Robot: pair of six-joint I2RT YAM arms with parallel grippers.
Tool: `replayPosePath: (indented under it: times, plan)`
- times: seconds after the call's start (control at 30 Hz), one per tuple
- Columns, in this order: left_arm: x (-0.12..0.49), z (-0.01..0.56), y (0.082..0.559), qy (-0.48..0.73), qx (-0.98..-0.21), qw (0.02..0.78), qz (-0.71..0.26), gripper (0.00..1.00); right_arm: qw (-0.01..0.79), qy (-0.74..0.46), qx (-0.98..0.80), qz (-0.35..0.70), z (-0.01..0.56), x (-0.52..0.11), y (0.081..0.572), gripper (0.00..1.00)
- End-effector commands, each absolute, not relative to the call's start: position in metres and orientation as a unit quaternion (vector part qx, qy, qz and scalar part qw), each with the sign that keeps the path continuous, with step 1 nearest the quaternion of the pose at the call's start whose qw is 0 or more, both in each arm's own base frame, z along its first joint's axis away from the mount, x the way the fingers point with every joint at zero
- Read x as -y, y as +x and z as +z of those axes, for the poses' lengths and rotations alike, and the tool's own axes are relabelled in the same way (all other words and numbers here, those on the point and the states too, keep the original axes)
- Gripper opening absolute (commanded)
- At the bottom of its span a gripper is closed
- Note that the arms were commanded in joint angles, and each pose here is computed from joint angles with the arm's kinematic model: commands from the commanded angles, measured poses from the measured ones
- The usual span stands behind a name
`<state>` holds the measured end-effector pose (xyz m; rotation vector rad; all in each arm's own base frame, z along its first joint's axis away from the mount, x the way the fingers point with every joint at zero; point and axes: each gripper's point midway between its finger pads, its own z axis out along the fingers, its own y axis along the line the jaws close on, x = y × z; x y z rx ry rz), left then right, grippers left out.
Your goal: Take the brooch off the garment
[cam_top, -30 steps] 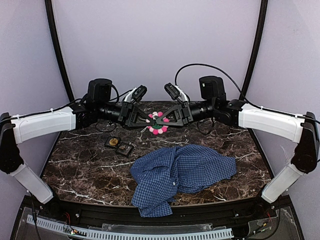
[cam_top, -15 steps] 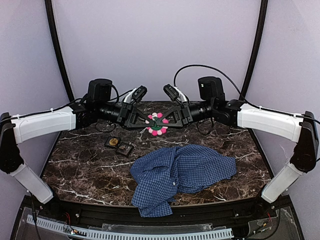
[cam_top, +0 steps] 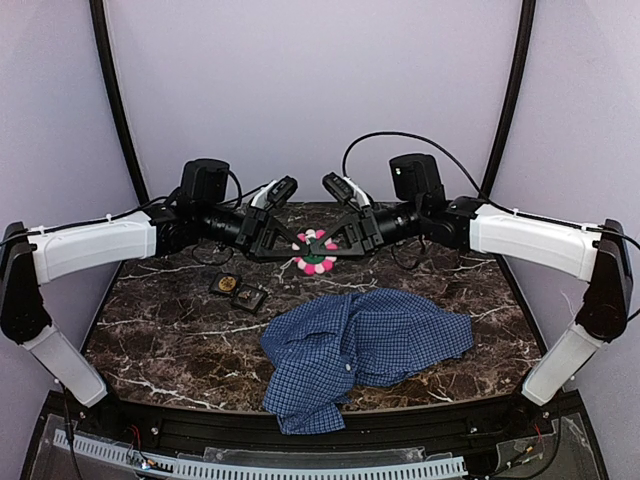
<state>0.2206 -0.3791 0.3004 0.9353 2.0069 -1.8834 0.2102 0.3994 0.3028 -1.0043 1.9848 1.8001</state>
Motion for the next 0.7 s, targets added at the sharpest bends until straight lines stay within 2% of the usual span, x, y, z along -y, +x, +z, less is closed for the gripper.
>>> replayPosePath:
  times: [0.0, 0.67]
  plan:
    - [0.383, 0.308, 0.222, 0.324, -0.682, 0.124, -0.644, 0.01, 0.142, -0.365, -0.676, 0.625, 0.306, -0.407, 0.209, 0.19]
    - [0.382, 0.304, 0.22, 0.323, -0.689, 0.111, -0.639, 0.01, 0.119, -0.359, -0.686, 0.621, 0.296, -0.409, 0.209, 0.18]
